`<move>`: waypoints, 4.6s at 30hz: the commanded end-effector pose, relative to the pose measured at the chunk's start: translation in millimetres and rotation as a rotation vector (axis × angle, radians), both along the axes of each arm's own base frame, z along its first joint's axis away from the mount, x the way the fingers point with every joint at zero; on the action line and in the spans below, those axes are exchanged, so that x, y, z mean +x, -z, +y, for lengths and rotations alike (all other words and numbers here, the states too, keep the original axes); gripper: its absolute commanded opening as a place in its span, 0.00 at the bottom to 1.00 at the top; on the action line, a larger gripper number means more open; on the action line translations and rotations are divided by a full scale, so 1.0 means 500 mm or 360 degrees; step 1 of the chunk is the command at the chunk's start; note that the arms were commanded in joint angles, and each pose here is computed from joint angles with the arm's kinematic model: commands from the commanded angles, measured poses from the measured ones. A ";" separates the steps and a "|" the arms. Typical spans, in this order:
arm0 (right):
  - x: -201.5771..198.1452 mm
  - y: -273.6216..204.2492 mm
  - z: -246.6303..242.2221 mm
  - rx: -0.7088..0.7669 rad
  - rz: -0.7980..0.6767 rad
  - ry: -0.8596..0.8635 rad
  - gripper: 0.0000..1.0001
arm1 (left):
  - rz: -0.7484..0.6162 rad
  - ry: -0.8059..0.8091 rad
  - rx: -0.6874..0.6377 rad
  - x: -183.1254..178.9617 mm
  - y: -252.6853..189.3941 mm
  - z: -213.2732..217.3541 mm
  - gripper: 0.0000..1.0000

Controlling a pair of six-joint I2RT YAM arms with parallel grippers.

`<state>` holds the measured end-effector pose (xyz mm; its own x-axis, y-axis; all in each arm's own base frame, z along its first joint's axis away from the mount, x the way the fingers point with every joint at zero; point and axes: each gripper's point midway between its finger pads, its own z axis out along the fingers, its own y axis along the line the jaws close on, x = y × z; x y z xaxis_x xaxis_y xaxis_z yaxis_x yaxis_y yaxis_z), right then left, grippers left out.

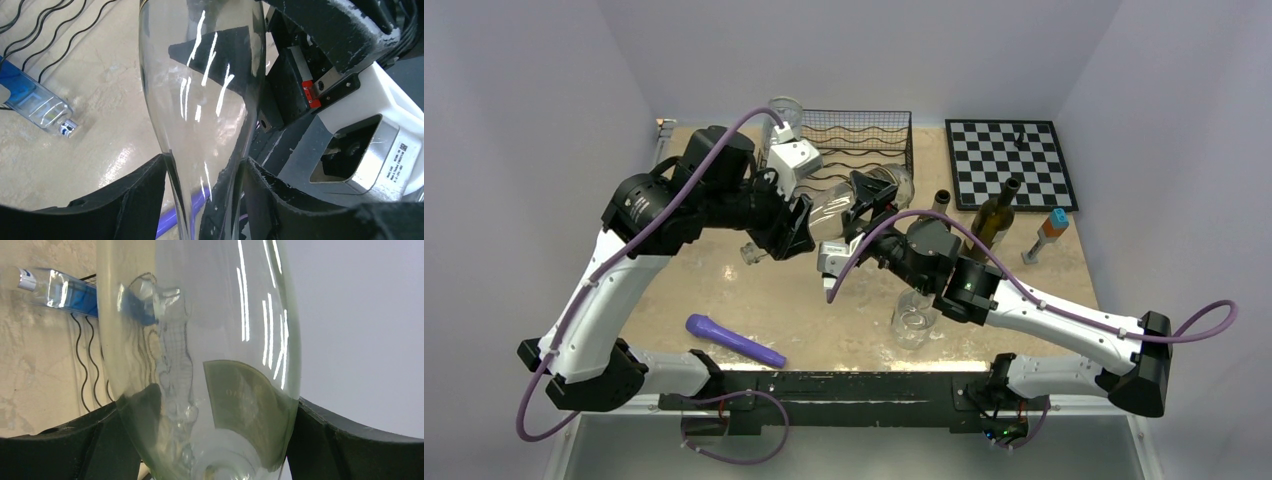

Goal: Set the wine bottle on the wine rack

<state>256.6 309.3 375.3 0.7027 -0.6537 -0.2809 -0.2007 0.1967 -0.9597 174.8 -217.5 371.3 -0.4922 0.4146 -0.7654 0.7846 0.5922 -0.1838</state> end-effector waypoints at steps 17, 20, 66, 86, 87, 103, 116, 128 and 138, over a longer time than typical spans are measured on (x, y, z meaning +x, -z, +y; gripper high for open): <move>-0.030 -0.239 -0.067 0.0743 -0.0090 0.0006 0.00 | -0.0399 -0.0034 -0.0118 0.023 -0.063 0.020 0.00; -0.031 -0.219 -0.059 0.0691 -0.0070 -0.0010 0.01 | -0.0480 -0.0051 -0.0174 0.023 -0.085 0.024 0.00; 0.002 -0.282 -0.066 0.0860 -0.0101 0.0146 0.00 | -0.0251 0.0240 0.0287 -0.002 0.085 0.035 0.41; -0.023 -0.307 -0.072 0.0830 -0.0148 0.0053 0.00 | -0.0080 0.0328 0.0355 -0.025 0.143 0.033 0.38; -0.024 -0.308 -0.074 0.0828 -0.0155 0.0052 0.00 | -0.0074 0.0332 0.0356 -0.026 0.144 0.033 0.38; -0.034 -0.319 -0.097 0.0874 -0.0139 0.0054 0.00 | -0.0051 0.0341 0.0397 -0.031 0.157 0.042 0.72; -0.044 -0.310 -0.096 0.0877 -0.0103 0.0001 0.00 | -0.0048 0.0328 0.0365 -0.022 0.153 0.028 0.28; -0.047 -0.253 -0.080 0.0740 -0.0045 -0.0035 0.09 | -0.0426 0.0084 0.0001 0.028 0.037 0.005 0.00; -0.044 -0.203 -0.051 0.0561 -0.0144 -0.0067 0.63 | -0.0464 0.0030 0.0013 0.042 0.036 0.008 0.00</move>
<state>247.0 306.3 342.4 0.6897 -0.6778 -0.2548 -0.2967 0.0565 -0.9533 180.0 -197.3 317.9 -0.3103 0.5636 -0.7656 0.8419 0.5369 0.0540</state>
